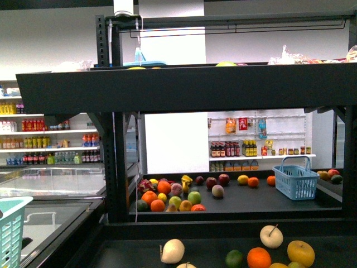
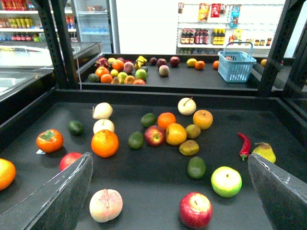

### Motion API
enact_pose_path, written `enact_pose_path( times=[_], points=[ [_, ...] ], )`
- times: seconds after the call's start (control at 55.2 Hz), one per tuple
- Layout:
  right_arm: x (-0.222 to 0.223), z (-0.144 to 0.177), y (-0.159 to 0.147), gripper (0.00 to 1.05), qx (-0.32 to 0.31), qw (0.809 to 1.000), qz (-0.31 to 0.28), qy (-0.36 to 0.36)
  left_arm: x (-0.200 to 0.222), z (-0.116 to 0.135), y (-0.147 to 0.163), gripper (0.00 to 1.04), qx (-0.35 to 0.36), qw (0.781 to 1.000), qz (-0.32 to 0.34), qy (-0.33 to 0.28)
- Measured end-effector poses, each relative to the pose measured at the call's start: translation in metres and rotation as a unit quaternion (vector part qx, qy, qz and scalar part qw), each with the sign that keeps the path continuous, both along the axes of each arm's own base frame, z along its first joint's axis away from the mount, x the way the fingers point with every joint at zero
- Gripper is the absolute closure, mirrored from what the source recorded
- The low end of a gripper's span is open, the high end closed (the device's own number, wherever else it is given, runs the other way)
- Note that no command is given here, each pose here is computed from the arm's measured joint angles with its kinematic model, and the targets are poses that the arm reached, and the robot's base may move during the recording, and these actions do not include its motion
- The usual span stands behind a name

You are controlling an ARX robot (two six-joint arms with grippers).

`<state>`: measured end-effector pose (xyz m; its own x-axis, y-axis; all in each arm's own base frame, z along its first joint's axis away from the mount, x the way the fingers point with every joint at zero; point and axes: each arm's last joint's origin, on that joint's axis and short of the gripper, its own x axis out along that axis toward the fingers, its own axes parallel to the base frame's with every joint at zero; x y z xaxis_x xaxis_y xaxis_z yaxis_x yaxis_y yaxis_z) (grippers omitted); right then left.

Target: Pick lemon from shelf

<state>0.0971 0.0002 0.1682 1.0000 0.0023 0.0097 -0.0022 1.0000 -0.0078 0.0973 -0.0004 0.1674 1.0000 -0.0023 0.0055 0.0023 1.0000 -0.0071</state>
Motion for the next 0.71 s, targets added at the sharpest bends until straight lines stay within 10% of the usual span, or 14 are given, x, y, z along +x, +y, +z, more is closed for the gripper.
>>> enact_pose_path(
  times=[0.707],
  points=[
    [0.0000,0.0000,0.0000,0.07,0.000,1.000,0.000,0.000,0.0000,0.0000,0.0000,0.08,0.000,1.000,0.000,0.000]
  ],
)
